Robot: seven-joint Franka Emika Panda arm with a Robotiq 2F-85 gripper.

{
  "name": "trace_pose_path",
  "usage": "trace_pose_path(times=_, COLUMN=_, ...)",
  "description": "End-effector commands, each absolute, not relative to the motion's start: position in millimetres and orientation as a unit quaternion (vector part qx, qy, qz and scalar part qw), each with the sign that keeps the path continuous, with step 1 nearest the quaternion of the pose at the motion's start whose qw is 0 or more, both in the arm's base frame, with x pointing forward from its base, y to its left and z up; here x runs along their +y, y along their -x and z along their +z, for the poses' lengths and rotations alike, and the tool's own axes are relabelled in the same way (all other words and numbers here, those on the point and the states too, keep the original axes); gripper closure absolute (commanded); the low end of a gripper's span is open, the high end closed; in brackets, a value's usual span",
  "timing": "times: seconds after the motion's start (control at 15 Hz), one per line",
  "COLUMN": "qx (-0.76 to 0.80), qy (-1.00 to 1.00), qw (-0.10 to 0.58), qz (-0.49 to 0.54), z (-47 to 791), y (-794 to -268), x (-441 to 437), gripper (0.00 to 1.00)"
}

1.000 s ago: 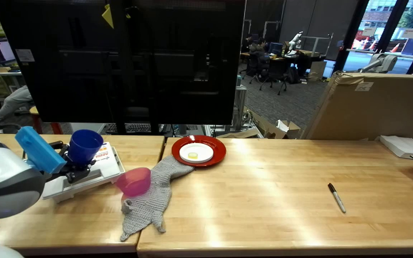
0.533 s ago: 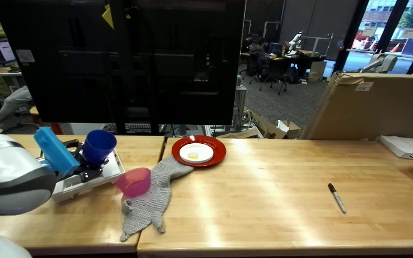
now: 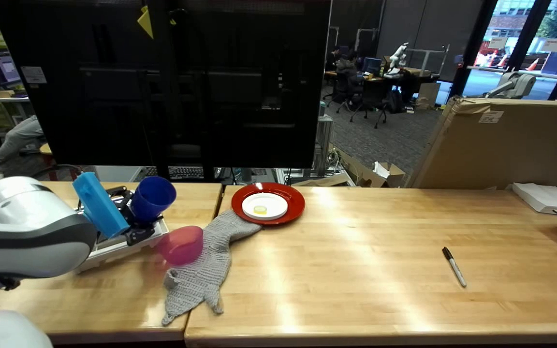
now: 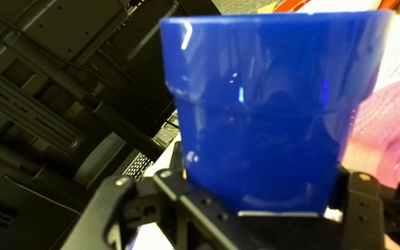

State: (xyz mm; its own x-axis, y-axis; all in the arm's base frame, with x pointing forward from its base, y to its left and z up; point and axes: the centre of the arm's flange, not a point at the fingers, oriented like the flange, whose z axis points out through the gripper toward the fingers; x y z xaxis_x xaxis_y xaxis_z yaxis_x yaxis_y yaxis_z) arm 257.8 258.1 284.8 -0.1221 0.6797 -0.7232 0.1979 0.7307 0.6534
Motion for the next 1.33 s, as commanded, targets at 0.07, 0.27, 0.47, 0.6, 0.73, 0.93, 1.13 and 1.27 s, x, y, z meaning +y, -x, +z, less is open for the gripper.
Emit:
trace_pose_path(times=0.07, qx=0.71, qy=-0.314, qw=0.577, qz=0.254, z=293, y=-218, x=220, gripper=0.42)
trace_pose_path(times=0.27, qx=0.714, qy=-0.313, qw=0.565, qz=0.268, z=294, y=-216, x=221, gripper=0.42)
trace_pose_path(times=0.47, qx=0.723, qy=-0.304, qw=0.556, qz=0.275, z=293, y=-214, x=222, gripper=0.42)
trace_pose_path(times=0.6, qx=0.73, qy=-0.297, qw=0.548, qz=0.28, z=292, y=-213, x=225, gripper=0.42)
trace_pose_path(times=0.73, qx=0.735, qy=-0.29, qw=0.543, qz=0.284, z=292, y=-211, x=228, gripper=0.42)
trace_pose_path(times=0.93, qx=0.74, qy=-0.278, qw=0.54, qz=0.289, z=294, y=-205, x=232, gripper=0.42)
trace_pose_path(times=1.13, qx=0.745, qy=-0.269, qw=0.537, qz=0.291, z=294, y=-199, x=235, gripper=0.42)
trace_pose_path(times=1.27, qx=0.747, qy=-0.266, qw=0.534, qz=0.294, z=294, y=-193, x=237, gripper=0.42)
